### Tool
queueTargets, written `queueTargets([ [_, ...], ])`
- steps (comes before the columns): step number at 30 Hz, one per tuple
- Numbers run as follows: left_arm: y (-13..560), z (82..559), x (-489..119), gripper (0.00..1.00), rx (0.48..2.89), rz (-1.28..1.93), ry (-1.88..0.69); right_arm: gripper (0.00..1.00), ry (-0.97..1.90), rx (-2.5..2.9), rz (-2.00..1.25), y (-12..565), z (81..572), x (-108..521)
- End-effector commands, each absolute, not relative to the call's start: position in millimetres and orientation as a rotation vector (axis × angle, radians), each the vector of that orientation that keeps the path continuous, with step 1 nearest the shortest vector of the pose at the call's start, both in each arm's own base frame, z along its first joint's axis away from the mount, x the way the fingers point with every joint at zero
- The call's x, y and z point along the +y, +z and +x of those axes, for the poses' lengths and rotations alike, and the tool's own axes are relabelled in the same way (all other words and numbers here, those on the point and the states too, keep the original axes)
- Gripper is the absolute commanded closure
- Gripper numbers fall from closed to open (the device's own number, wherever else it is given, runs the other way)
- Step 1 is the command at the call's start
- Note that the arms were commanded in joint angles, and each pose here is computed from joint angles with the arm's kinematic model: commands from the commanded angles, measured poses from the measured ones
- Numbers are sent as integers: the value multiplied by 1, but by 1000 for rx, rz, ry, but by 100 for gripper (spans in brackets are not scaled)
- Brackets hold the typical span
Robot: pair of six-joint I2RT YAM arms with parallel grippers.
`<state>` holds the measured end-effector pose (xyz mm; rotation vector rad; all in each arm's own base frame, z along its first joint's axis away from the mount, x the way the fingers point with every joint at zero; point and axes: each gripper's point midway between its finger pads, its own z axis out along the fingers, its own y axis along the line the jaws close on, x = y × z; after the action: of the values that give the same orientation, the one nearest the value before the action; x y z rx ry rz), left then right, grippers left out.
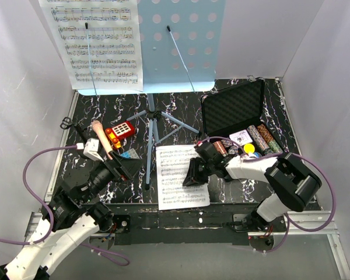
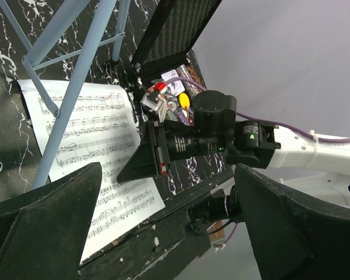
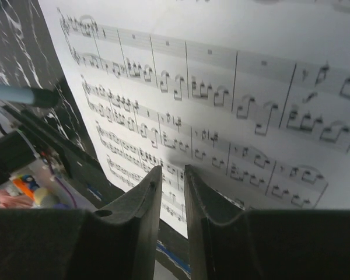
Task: Pack up the instrument practice props
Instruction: Place the sheet music at the center of the board.
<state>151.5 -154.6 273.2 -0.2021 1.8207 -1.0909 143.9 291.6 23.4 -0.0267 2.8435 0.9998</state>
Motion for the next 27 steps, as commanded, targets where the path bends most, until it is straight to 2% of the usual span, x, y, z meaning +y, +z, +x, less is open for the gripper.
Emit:
queueTargets([
  [1,273,153,-149,2,1817,-214,-1063,69,1091,2793,38,32,168,310],
  [13,274,154,-146,2,1823,-198,-1025,66,1160,2724,28,53,199,336],
  [20,285,157,-150,2,1803,-151,-1015,43,1073,2608,8,102,193,303],
  [27,318,170,-156,2,1746,-49,-957,36,919,2338,-32,184,199,235],
])
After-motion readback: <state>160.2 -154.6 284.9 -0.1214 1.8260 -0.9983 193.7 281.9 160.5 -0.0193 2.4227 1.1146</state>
